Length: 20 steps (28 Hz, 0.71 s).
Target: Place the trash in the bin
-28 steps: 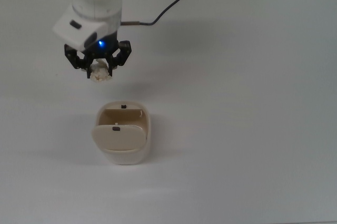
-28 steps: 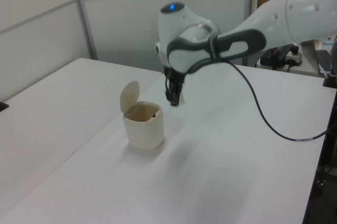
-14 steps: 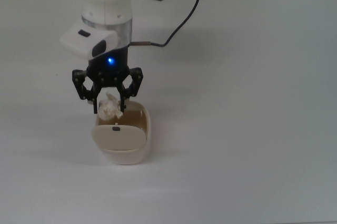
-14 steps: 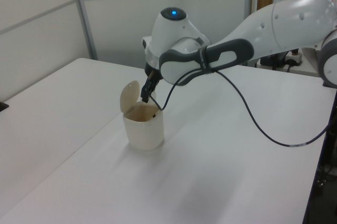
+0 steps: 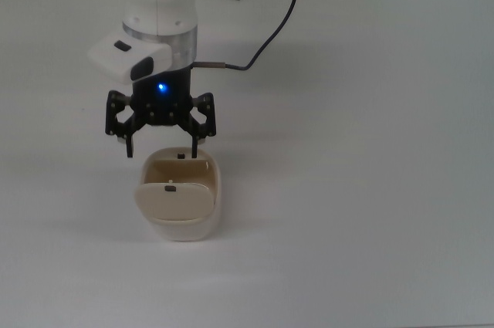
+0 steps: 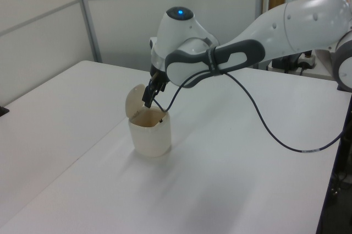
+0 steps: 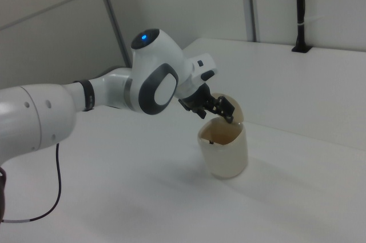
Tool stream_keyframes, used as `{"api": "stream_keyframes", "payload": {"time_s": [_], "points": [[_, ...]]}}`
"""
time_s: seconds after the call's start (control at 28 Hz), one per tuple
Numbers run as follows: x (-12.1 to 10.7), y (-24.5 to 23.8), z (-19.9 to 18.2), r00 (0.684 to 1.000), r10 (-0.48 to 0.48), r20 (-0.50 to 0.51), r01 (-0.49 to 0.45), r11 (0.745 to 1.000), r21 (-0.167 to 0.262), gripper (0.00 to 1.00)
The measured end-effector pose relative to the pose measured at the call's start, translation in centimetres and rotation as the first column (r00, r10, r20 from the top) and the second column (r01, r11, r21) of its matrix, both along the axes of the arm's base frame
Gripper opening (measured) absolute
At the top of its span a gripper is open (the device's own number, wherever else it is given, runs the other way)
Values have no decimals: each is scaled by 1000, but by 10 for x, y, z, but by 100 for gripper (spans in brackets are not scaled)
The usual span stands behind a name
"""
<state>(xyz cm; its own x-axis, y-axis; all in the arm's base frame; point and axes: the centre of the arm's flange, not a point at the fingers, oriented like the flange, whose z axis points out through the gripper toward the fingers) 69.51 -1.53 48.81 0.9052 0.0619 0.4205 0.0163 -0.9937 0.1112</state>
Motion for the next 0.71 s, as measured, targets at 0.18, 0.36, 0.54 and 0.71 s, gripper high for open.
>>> {"api": "stream_keyframes", "payload": {"time_s": [0.18,0.36,0.54,0.71], "points": [[-22,-2,31,992,-86,-96,90,996,29,100],[-54,-6,67,975,-112,-192,120,992,29,100],[-88,-8,99,950,-129,-285,142,990,25,100],[-120,-10,126,916,-141,-375,159,987,18,100]]}}
